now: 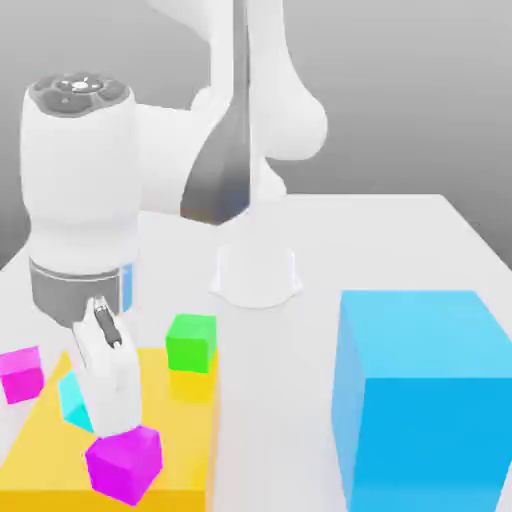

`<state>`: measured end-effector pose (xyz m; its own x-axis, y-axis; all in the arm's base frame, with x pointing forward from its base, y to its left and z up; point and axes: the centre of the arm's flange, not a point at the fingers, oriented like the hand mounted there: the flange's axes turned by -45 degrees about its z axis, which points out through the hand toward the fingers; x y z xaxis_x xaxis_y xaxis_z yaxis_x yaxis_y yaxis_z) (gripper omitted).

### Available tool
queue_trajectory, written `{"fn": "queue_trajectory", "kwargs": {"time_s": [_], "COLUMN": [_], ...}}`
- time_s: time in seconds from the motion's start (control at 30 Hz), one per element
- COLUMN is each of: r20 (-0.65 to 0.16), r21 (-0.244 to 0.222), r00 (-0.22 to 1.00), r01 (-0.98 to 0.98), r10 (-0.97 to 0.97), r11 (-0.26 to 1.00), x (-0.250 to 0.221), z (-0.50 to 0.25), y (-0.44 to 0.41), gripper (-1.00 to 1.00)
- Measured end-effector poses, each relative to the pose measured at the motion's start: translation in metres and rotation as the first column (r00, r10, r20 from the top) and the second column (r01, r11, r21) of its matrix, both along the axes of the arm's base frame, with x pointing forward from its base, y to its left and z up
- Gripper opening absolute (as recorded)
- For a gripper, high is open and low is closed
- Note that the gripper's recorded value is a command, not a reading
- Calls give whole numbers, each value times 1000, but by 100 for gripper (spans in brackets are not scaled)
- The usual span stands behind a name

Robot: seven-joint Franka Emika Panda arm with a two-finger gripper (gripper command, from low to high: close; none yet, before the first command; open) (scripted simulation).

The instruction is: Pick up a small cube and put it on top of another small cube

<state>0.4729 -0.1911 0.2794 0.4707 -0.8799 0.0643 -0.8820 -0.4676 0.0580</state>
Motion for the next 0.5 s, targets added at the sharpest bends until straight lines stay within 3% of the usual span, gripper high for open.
{"fn": "queue_trajectory", "kwargs": {"time_s": [0.3, 0.5], "r20": [9, 22], "r21": [83, 85], "r00": [997, 997], "r01": [75, 74], "r10": [-76, -76], "r11": [994, 994], "x": [-122, -188], "z": [-30, -32], "y": [-111, -158], "gripper": [-100, -100]}}
